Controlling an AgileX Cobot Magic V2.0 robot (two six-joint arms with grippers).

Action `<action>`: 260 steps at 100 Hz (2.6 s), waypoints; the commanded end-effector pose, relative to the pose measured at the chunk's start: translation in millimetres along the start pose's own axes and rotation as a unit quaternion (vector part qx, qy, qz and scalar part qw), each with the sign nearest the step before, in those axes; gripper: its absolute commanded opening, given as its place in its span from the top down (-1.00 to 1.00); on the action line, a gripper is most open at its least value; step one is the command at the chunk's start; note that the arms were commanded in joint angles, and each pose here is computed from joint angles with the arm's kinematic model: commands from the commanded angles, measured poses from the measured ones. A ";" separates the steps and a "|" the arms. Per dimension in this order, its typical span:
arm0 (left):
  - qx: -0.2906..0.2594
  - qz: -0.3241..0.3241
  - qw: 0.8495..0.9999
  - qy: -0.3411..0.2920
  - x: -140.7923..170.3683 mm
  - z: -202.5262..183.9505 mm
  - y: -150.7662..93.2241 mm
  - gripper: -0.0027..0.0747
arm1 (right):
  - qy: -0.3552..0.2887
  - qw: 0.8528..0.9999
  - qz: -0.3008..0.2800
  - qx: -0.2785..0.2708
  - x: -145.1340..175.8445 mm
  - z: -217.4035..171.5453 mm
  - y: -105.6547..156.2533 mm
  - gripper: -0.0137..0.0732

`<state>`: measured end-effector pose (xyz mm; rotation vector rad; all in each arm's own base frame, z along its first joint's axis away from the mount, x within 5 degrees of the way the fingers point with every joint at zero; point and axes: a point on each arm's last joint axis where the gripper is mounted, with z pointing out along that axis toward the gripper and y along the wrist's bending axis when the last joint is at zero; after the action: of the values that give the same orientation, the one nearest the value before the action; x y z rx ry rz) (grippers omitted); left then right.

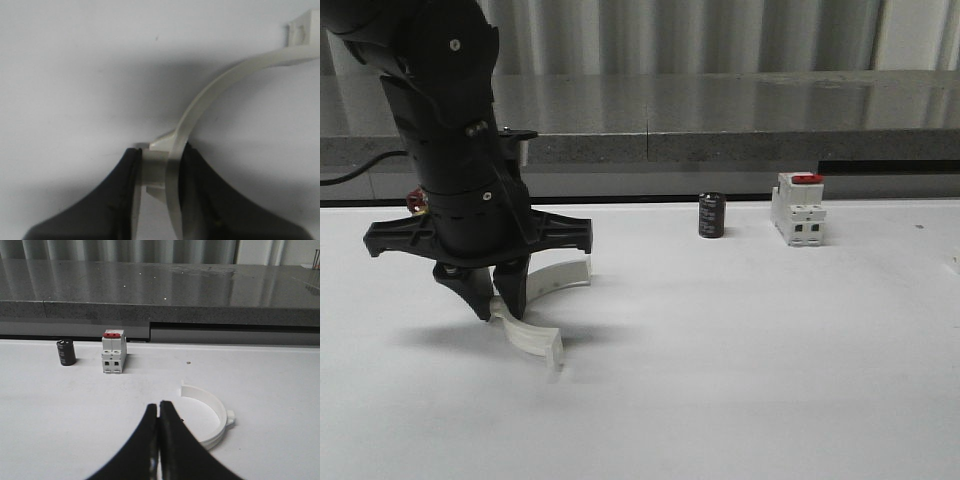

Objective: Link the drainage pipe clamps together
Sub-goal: 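Move the clamp half toward the table center and set it down, then open the left gripper and raise it away from the clamp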

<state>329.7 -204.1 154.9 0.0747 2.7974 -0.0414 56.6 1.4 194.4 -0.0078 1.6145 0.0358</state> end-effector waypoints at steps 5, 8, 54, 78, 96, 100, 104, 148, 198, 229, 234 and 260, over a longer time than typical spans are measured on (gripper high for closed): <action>0.023 -0.004 0.999 -0.044 -12.7 -23.2 -5.4 0.94 | -0.055 0.999 -0.003 0.000 -13.2 -2.8 0.3 0.84; 0.023 -0.004 0.999 -0.044 -12.7 -23.2 -5.4 0.90 | -0.055 0.999 -0.003 0.000 -13.2 -2.8 0.3 0.84; 0.007 0.011 0.999 -0.041 -12.3 -22.8 -2.7 -0.21 | -0.055 0.999 -0.003 0.000 -13.2 -2.8 0.3 0.84; 0.011 0.041 0.995 -0.089 -20.8 -52.7 1.4 -0.21 | -0.055 0.999 -0.003 0.000 -13.2 -2.8 0.3 0.84; -0.003 0.065 0.982 -0.176 -35.7 -102.9 22.1 -0.21 | -0.055 0.999 -0.003 0.000 -13.2 -2.8 0.3 0.84; -0.008 0.059 0.980 -0.188 -38.5 -111.2 31.3 -0.20 | -0.055 0.999 -0.003 0.000 -13.2 -2.8 0.3 0.84; -0.013 0.051 0.979 -0.199 -40.9 -119.7 42.3 -0.20 | -0.055 0.999 -0.003 0.000 -13.2 -2.8 0.3 0.84; -0.039 -0.029 0.970 -0.239 -8.5 -170.2 176.8 -0.20 | -0.055 0.999 -0.003 0.000 -13.2 -2.8 0.3 0.84; -0.004 0.015 0.952 -0.305 102.7 -211.8 173.6 -0.20 | -0.055 0.999 -0.003 0.000 -13.2 -2.8 0.3 0.84; 0.055 0.054 0.942 -0.326 152.7 -215.8 158.4 -0.03 | -0.055 0.999 -0.003 0.000 -13.2 -2.8 0.3 0.84; 0.064 0.055 0.943 -0.323 157.3 -214.6 157.0 0.11 | -0.055 0.999 -0.003 0.000 -13.2 -2.8 0.3 0.84; 0.069 0.053 0.943 -0.320 162.1 -210.8 156.8 0.81 | -0.055 0.999 -0.003 0.000 -13.2 -2.8 0.3 0.84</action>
<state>112.3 -29.6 282.9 0.2099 2.2179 -0.1694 56.6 1.4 194.4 -0.0078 1.6145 0.0358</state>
